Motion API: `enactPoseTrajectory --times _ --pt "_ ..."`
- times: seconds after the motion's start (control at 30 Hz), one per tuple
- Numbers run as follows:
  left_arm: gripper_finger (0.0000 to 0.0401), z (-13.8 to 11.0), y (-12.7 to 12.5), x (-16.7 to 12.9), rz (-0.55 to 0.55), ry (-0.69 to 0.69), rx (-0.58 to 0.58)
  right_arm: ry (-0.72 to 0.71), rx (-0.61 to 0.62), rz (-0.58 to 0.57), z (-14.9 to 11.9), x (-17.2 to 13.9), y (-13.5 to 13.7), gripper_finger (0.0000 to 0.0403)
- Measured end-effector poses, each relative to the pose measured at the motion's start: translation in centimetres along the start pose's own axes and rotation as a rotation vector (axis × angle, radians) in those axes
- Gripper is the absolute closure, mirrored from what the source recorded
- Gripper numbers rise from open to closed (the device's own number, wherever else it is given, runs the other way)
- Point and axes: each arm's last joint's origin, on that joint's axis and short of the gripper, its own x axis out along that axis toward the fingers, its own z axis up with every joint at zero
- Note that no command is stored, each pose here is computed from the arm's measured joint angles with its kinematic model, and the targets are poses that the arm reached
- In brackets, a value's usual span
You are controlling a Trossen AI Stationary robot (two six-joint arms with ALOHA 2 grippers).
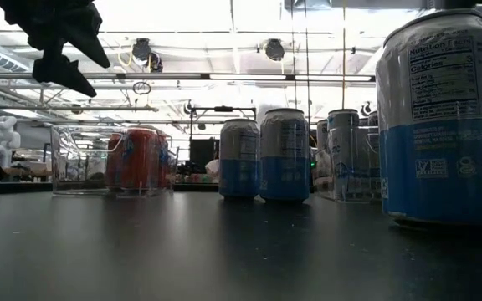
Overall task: Sort soda cans
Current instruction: Move the bottom right transparent bin to the top center of the table
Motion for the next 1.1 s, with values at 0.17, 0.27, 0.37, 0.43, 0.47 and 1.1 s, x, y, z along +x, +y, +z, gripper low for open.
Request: enactPoseTrajectory --times 0.17,0.27,0.37,0.43,0.47,1.1 --pt "0.0019 0.0 0.0 0.0 0.000 0.000 -0.027 0.069 0.054 -0.107 -1.8 0.6 -3.9 0.0402" --pt "0.0019 0.0 0.0 0.0 0.001 0.002 -0.053 0.088 0.044 -0.154 -2.7 0.9 -5.1 0.0387" --pt "0.0019 0.0 0.0 0.0 -0.004 0.007 -0.055 0.099 0.045 -0.190 -3.5 0.6 -6.1 0.0358" --pt "0.0019 0.0 0.0 0.0 -0.005 0.007 -0.055 0.098 0.053 -0.205 -4.0 0.4 -6.6 0.0333" --pt "0.0019 0.0 0.0 0.0 -0.005 0.007 -0.062 0.107 0.060 -0.220 -4.3 0.3 -6.8 0.0320" --pt "0.0019 0.0 -0.1 0.0 -0.012 0.016 -0.102 0.247 0.062 -0.444 -8.6 6.0 -10.8 0.0124"
